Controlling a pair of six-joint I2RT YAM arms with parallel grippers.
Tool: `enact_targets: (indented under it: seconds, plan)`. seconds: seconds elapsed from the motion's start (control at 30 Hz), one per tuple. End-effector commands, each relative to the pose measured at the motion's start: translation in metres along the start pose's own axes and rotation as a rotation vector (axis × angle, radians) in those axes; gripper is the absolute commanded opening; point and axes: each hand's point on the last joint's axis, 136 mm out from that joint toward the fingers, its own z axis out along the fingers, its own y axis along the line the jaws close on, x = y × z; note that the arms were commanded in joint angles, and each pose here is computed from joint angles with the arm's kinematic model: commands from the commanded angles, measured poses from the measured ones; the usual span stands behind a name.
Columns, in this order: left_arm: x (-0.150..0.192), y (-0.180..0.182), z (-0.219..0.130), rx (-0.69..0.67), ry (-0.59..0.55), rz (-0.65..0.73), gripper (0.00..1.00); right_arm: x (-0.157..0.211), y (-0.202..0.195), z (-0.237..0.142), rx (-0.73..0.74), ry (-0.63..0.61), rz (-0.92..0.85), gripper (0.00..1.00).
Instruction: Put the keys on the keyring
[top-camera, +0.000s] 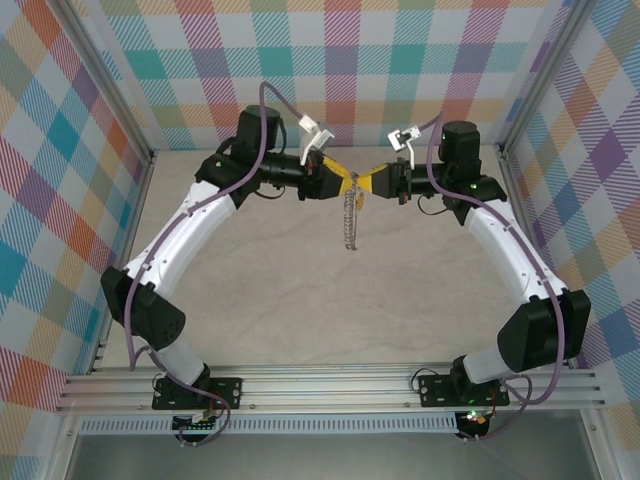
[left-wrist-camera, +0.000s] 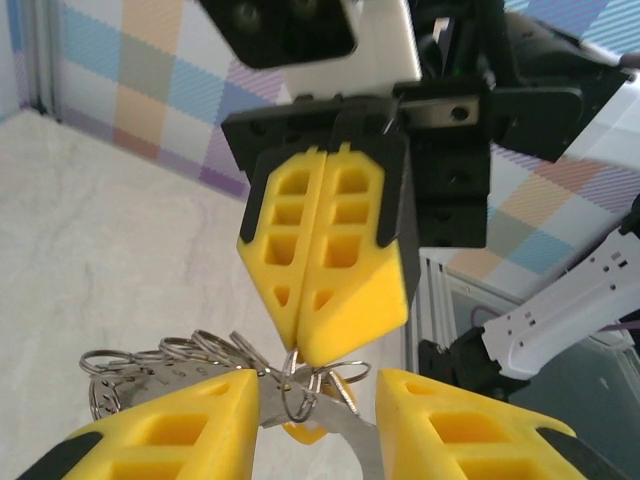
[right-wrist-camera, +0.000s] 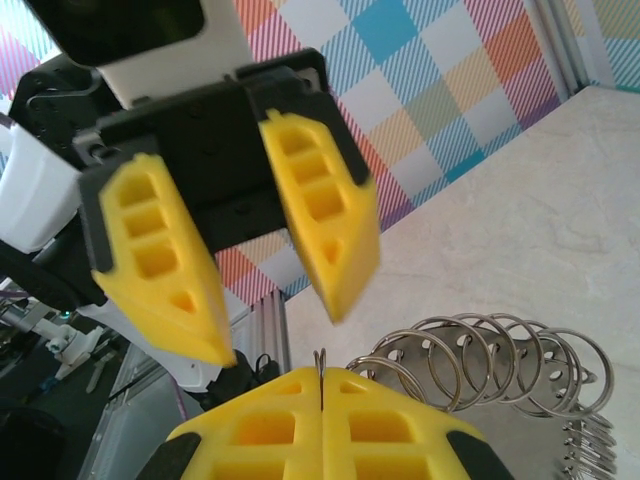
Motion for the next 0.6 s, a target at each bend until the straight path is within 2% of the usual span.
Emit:
enact_targets:
  seconds: [0.0,0.2,0.37,0.57]
  plan:
    - [-0.004,-0.009,-0.004,0.053,0.005,0.012,0.35,-0.01,0.011,-0.002,-0.056,-0.003,-0.046,0.0]
    - [-0.004,-0.006,0.0,0.071,0.003,-0.005,0.33,-0.009,0.008,-0.001,-0.053,-0.006,-0.046,0.0]
    - [-0.006,-0.007,0.002,0.092,-0.005,-0.017,0.27,-0.008,0.006,-0.001,-0.048,-0.008,-0.044,0.0]
    - [-0.005,-0.007,0.006,0.106,-0.002,-0.03,0.26,-0.008,0.005,-0.001,-0.045,-0.01,-0.044,0.0]
